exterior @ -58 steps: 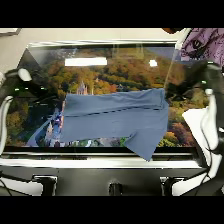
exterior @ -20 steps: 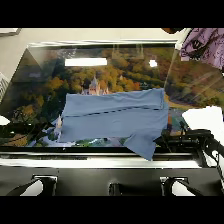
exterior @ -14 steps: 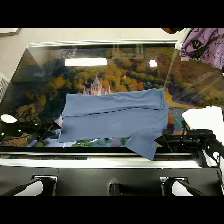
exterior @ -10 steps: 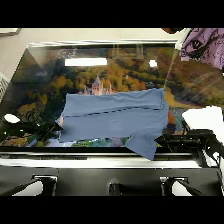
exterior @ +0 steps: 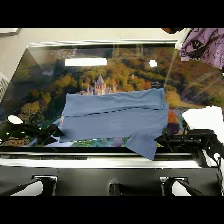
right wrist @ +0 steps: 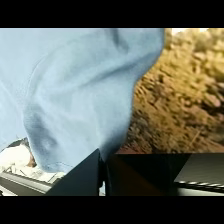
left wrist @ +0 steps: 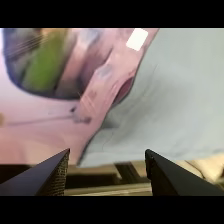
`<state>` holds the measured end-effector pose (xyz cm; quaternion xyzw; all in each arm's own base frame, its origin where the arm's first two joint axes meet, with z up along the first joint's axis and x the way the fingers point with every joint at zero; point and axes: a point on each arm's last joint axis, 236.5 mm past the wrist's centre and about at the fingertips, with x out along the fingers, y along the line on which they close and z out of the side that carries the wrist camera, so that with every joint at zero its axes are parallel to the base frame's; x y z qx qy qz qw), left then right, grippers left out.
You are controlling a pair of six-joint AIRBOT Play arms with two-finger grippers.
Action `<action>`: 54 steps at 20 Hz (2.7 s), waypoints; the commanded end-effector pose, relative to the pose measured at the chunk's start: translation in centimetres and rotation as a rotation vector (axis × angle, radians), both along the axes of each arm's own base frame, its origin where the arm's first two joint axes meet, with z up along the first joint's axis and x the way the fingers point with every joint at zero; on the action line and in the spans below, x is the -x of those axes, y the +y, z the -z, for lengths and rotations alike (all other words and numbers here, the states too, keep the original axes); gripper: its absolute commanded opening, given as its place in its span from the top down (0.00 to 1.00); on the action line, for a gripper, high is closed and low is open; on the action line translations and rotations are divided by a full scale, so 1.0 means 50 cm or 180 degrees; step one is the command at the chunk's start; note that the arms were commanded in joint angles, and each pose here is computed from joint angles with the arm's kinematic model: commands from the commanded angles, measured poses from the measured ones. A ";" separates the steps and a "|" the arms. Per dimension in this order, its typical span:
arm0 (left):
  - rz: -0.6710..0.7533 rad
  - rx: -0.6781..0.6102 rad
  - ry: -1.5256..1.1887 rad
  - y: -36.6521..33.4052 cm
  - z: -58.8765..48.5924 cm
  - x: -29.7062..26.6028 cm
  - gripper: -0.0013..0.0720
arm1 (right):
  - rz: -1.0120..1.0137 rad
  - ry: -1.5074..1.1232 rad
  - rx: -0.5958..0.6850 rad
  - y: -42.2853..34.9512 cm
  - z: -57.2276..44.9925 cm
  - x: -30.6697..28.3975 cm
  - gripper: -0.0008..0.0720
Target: Fold the clothes and pants, and hang the long-sleeved shirts on hangers.
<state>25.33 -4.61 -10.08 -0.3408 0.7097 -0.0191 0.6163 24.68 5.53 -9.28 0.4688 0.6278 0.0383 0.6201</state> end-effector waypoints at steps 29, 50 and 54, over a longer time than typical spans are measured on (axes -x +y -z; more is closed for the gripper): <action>-0.0045 -0.0232 -0.0067 0.003 0.021 0.015 0.49 | 0.0136 -0.0323 0.0234 -0.019 -0.055 -0.022 0.95; -0.0231 -0.0690 -0.0582 0.042 -0.135 0.037 0.96 | 0.0068 -0.0577 0.0705 -0.008 -0.216 0.088 0.96; -0.0389 -0.0774 -0.0961 0.057 -0.167 -0.020 0.96 | 0.0087 -0.1014 0.0966 -0.042 -0.294 0.031 0.96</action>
